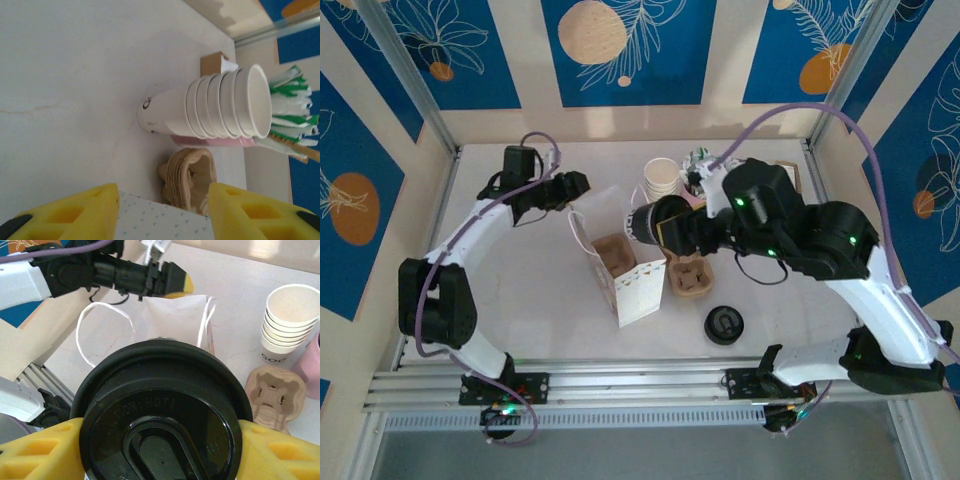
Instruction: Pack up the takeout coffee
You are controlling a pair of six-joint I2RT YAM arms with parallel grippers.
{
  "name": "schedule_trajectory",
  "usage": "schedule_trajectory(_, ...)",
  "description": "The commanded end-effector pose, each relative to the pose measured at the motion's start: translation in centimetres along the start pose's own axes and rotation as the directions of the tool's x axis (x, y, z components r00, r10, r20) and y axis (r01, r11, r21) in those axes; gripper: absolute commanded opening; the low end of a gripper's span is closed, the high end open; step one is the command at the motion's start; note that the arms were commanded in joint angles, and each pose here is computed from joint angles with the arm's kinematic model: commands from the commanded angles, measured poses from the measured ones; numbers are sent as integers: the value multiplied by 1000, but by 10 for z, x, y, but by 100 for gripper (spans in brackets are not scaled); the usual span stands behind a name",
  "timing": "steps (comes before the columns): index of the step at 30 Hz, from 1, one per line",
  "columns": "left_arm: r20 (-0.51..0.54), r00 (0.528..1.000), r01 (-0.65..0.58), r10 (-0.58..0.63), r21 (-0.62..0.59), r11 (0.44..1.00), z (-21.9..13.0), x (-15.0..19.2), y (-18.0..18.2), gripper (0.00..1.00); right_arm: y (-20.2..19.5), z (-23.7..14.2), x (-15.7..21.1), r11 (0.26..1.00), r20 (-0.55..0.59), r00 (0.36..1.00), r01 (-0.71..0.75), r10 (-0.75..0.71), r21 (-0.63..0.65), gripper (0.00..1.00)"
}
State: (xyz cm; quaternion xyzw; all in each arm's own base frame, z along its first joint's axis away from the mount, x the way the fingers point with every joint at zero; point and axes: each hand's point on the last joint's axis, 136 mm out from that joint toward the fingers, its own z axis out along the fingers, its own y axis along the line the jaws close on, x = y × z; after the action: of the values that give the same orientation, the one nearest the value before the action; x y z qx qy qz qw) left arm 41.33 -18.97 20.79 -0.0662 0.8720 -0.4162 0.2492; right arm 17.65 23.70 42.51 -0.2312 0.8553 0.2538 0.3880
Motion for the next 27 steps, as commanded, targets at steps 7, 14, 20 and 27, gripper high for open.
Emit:
schedule_trajectory(7,-70,997,-32,28,-53,998,11,32,21,48,10,33,-14,998,-59,998,30,-27,52,64)
schedule_trajectory(14,-77,997,7,-15,-103,995,7,55,44,47,5,64,3,990,-192,981,58,-33,126,64)
schedule_trajectory(20,-74,996,32,-41,-114,993,-4,72,48,47,7,82,8,990,-248,967,83,-52,118,63)
schedule_trajectory(27,-81,995,45,-54,-112,993,-24,98,44,47,24,98,21,995,-329,941,97,-82,29,63)
